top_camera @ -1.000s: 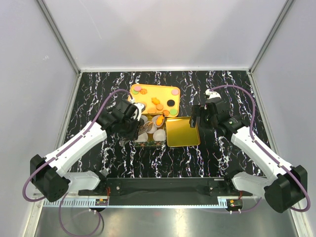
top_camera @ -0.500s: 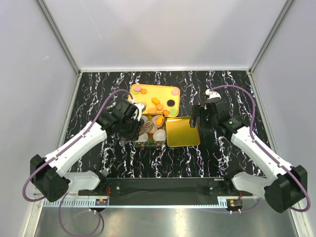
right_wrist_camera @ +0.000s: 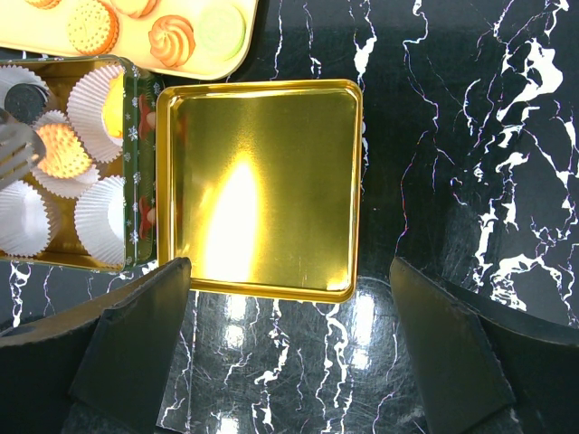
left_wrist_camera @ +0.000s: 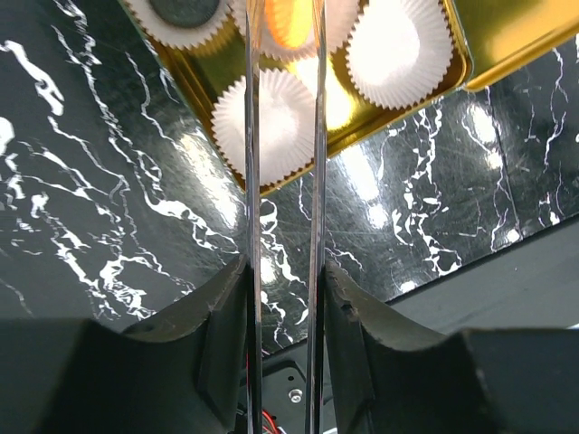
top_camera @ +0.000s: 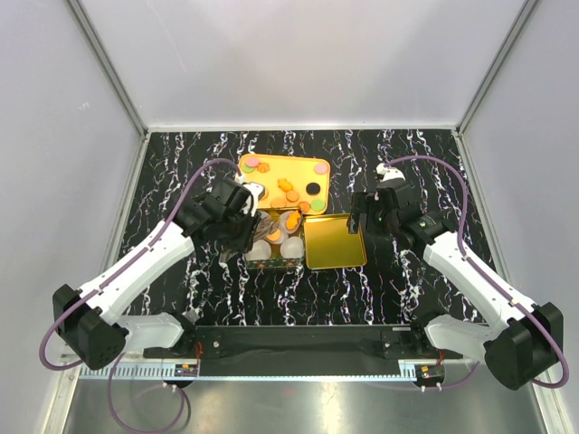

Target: Pack the cookies

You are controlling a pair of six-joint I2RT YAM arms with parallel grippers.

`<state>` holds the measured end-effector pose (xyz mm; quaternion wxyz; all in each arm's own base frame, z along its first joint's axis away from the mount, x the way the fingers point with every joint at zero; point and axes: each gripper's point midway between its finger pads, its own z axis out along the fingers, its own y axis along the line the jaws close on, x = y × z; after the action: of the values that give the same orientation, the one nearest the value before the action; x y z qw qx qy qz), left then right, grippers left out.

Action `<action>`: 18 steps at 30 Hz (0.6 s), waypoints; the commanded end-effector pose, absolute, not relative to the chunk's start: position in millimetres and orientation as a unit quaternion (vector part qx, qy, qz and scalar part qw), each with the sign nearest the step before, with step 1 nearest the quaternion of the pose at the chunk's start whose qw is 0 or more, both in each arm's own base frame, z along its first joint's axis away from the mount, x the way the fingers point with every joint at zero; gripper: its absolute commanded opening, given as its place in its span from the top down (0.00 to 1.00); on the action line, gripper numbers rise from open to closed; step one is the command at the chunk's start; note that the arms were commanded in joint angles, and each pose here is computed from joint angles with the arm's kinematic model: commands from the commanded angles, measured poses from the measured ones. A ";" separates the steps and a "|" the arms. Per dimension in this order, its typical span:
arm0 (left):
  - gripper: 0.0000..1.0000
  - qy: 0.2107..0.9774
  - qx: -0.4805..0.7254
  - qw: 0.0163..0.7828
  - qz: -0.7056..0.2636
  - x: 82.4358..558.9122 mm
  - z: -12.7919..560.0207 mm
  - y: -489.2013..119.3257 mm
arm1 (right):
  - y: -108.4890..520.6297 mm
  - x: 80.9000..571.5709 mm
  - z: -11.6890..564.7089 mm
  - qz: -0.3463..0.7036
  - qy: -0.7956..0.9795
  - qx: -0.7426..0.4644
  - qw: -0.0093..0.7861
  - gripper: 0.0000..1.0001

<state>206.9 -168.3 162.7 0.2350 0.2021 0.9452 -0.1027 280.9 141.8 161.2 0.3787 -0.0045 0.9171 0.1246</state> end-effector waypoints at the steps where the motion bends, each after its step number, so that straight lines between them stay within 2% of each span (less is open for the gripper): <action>1: 0.60 0.933 0.201 0.280 -0.101 220.9 187.8 -170.9 | 144.2 288.8 178.2 0.132 0.906 -0.007 0.402 0.00; 9: 0.59 0.929 0.191 0.303 -0.092 235.6 201.0 -172.6 | 145.5 288.6 178.0 0.135 0.906 -0.010 0.401 0.00; 18: 0.61 0.929 0.110 0.345 -0.070 298.5 213.2 -161.1 | 148.5 287.8 178.6 0.144 0.905 -0.012 0.401 0.00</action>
<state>261.1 -161.8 192.9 0.2898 0.1471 0.9427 -0.0758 280.6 142.7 161.4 0.3780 -0.0055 0.9170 0.1270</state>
